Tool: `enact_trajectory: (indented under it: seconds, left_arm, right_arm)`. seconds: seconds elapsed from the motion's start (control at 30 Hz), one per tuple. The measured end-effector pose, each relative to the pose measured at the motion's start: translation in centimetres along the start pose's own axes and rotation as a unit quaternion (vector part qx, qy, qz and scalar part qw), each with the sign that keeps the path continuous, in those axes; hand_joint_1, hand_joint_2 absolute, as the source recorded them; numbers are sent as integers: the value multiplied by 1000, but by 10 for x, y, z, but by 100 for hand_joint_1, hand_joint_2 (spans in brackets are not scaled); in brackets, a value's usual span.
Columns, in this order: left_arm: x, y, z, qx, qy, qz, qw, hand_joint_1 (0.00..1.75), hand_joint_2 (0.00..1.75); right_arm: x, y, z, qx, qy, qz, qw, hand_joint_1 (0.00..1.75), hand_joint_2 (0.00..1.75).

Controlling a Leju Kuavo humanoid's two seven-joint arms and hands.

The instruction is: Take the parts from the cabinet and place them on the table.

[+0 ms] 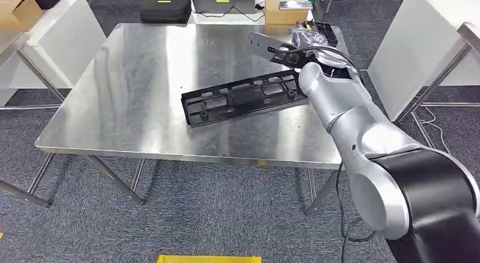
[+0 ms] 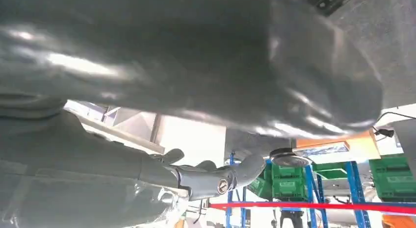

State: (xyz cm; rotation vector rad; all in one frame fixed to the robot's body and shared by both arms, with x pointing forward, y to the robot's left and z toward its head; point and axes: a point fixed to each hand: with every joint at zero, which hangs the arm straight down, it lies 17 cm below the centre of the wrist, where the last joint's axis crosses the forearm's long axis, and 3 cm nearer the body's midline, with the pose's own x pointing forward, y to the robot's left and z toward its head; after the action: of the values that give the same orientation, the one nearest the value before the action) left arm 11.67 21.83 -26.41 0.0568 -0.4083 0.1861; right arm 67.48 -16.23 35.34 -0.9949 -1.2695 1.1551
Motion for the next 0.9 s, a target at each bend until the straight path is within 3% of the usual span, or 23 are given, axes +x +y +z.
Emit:
enact_trajectory:
  seconds: [0.9]
  left_arm:
    - [7, -4, -1, -15, -9, -6, 1000, 0, 0]
  right_arm:
    - [-33, -9, -3, -9, 31, 11, 999, 0, 0]
